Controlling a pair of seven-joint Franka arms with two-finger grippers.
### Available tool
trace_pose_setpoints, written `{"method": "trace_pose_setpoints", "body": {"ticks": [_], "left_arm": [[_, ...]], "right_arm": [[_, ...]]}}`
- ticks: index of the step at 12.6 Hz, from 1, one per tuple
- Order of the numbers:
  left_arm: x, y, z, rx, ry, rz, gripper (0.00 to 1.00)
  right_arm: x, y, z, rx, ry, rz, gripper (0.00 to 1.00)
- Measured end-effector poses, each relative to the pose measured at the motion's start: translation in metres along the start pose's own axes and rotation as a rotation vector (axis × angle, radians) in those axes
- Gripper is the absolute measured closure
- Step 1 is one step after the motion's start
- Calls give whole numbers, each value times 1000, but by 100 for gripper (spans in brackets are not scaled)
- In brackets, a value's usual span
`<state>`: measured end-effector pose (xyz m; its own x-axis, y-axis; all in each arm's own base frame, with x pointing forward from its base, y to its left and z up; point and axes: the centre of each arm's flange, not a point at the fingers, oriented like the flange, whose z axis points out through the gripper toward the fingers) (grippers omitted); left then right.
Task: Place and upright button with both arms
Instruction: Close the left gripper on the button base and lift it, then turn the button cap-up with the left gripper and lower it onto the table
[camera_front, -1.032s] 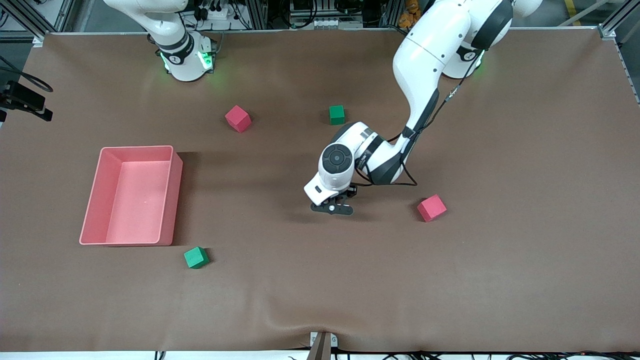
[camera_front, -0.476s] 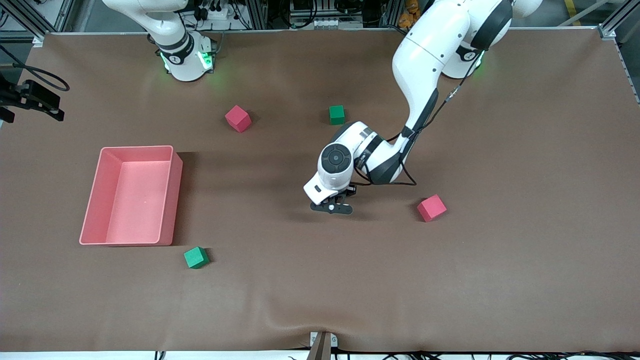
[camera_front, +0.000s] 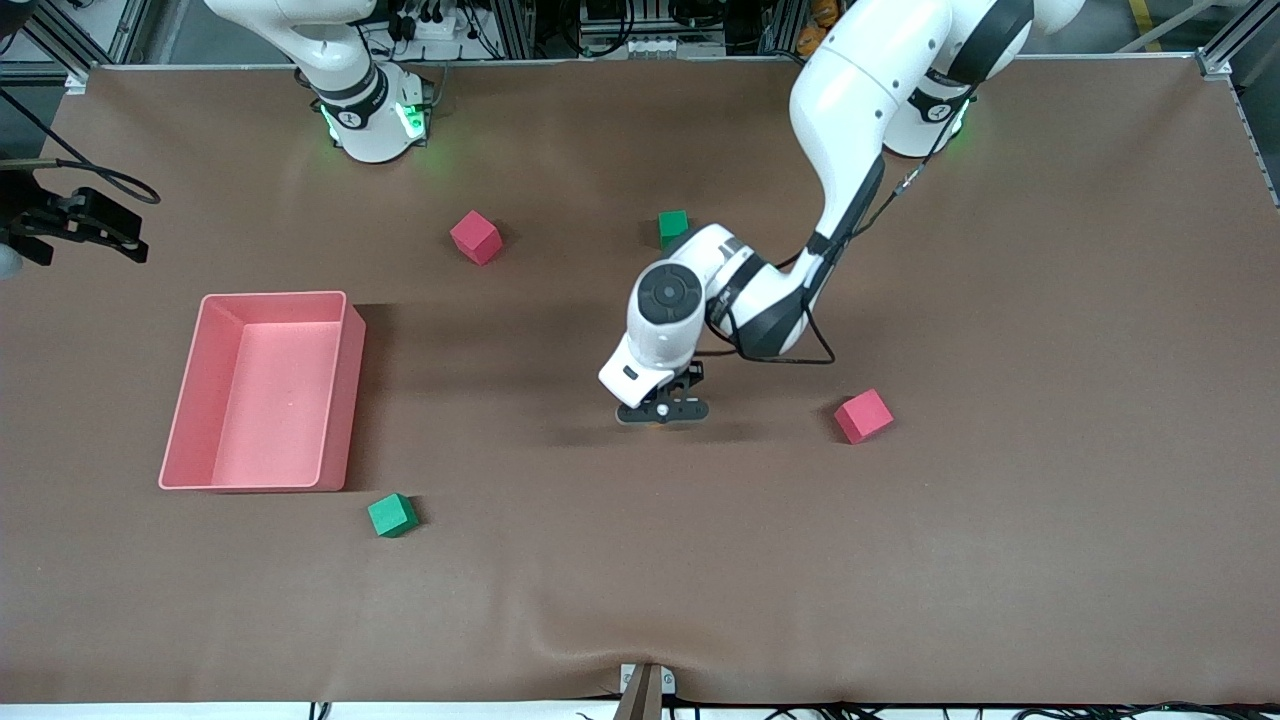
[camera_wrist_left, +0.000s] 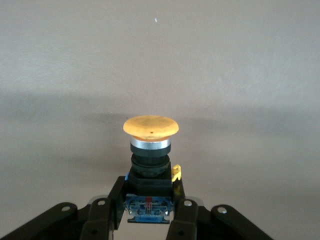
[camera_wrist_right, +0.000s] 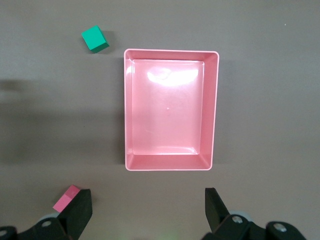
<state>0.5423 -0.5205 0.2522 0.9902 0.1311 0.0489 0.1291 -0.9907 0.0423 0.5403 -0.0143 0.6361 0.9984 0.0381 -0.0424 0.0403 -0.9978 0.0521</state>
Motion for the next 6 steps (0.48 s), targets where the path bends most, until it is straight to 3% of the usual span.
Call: {"method": "trace_pose_setpoints", "body": {"ticks": [2,6], "left_arm": [[-14,15,-6,41,131,-107,60],[-40,36,2,48,359,-278,60]], "right_arm": [[0,-3,0,0,1,6,0],[0,-3,0,11,6,10,0]]}}
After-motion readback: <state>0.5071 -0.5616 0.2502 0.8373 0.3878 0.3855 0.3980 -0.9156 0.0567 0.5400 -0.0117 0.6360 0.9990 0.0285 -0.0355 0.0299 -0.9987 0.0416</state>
